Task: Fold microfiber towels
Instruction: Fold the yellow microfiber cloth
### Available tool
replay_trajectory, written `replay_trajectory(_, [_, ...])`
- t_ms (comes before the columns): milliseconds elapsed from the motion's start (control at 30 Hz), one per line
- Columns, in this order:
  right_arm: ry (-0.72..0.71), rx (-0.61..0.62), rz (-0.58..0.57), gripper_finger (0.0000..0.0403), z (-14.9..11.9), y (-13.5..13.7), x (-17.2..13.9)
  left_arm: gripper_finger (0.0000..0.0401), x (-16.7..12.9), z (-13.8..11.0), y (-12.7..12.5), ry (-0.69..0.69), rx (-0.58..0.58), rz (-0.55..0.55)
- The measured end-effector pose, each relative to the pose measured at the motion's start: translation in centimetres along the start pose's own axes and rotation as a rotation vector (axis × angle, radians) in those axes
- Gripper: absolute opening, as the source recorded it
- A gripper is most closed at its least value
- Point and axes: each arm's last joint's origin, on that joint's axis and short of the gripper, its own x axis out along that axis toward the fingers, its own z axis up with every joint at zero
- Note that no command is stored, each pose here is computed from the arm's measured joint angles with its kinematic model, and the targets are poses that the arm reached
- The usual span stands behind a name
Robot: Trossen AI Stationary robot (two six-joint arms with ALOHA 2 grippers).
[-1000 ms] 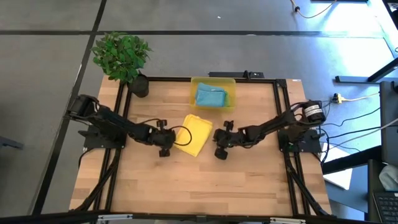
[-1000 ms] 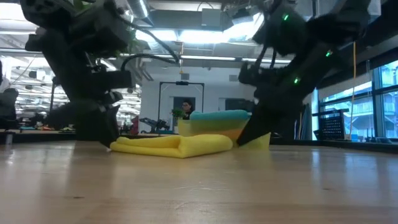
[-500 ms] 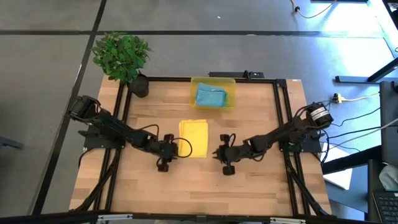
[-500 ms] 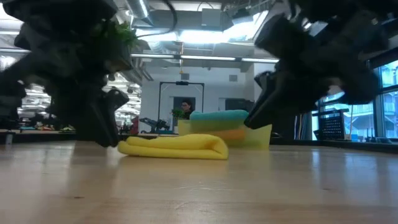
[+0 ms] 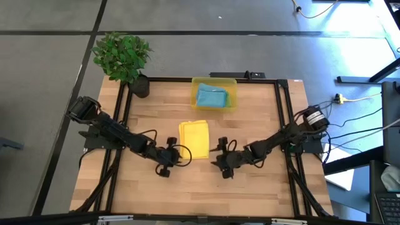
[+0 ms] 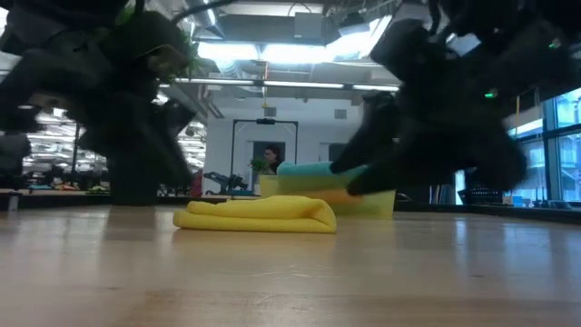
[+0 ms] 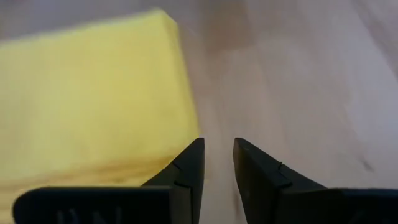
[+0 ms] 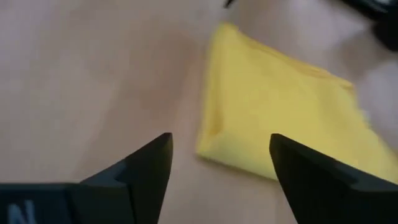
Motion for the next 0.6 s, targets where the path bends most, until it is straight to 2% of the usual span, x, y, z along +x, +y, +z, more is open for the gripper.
replay_trajectory(167, [-0.041, 0.105, -0.168, 0.026, 0.2, -1.3, 0.8, 0.0078, -0.2, 1.3, 0.3, -0.058, 0.054, 0.145])
replay_trajectory(233, [-0.032, 0.148, -0.187, 0.0251, 0.0, -2.0, 1.1, 0.0078, -0.2, 1.6, 0.5, -0.066, 0.067, 0.165])
replay_trajectory(367, [-0.033, 0.199, -0.152, 0.0237, -0.4, -2.7, 1.9, 0.0078, -0.1, 1.6, 0.8, -0.063, 0.061, 0.177])
replay_trajectory(600, [-0.009, 0.18, -0.102, 0.0235, -2.2, -1.6, 3.9, 0.0078, -0.1, 1.5, 0.6, -0.059, 0.068, 0.172])
